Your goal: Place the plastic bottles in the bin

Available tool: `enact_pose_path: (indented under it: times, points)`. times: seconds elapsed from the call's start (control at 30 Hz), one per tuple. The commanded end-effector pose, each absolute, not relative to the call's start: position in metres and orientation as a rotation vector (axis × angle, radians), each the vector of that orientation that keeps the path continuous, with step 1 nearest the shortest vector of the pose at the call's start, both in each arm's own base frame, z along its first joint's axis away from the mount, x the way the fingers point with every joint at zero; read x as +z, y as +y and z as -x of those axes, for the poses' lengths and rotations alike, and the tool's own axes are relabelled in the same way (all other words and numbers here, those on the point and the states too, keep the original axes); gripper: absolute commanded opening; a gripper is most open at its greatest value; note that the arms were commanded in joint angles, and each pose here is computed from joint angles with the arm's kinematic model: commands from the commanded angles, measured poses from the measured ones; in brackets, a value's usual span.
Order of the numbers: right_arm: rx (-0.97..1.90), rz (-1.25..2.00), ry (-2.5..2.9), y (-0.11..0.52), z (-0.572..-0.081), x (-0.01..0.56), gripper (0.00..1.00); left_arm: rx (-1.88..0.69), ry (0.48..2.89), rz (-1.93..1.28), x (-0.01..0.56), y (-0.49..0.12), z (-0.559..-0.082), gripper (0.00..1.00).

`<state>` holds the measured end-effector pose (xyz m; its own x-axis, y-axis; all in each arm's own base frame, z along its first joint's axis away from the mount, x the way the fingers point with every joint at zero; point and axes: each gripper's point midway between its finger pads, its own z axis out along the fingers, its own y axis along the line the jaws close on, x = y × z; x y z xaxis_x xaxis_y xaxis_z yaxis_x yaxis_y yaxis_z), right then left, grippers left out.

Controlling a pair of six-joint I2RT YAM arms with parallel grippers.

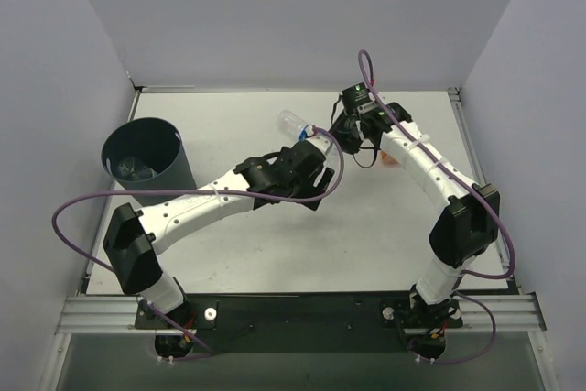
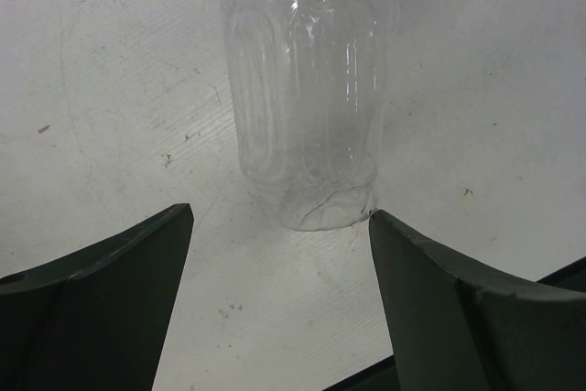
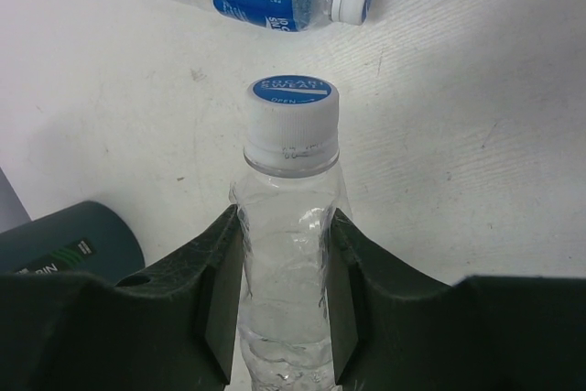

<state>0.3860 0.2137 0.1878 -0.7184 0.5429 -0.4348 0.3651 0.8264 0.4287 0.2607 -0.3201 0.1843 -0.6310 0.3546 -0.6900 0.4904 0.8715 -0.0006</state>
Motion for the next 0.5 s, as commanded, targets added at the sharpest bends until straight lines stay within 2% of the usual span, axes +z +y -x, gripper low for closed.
enact_pose_path:
  times: [0.0, 0.3, 0.47]
  points:
    - [0.524, -0.646, 2.593, 0.247, -0.350, 0.185, 0.00, -0.406, 2.065, -0.455, 0.255, -0.346, -0.294, 0.91]
    - [0.566, -0.608, 2.632, 0.261, -0.345, 0.182, 0.00, -0.467, 2.038, -0.426, 0.267, -0.346, -0.297, 0.95]
    - [0.561, -0.603, 2.613, 0.259, -0.347, 0.187, 0.00, -0.349, 2.114, -0.424, 0.251, -0.336, -0.300, 0.92]
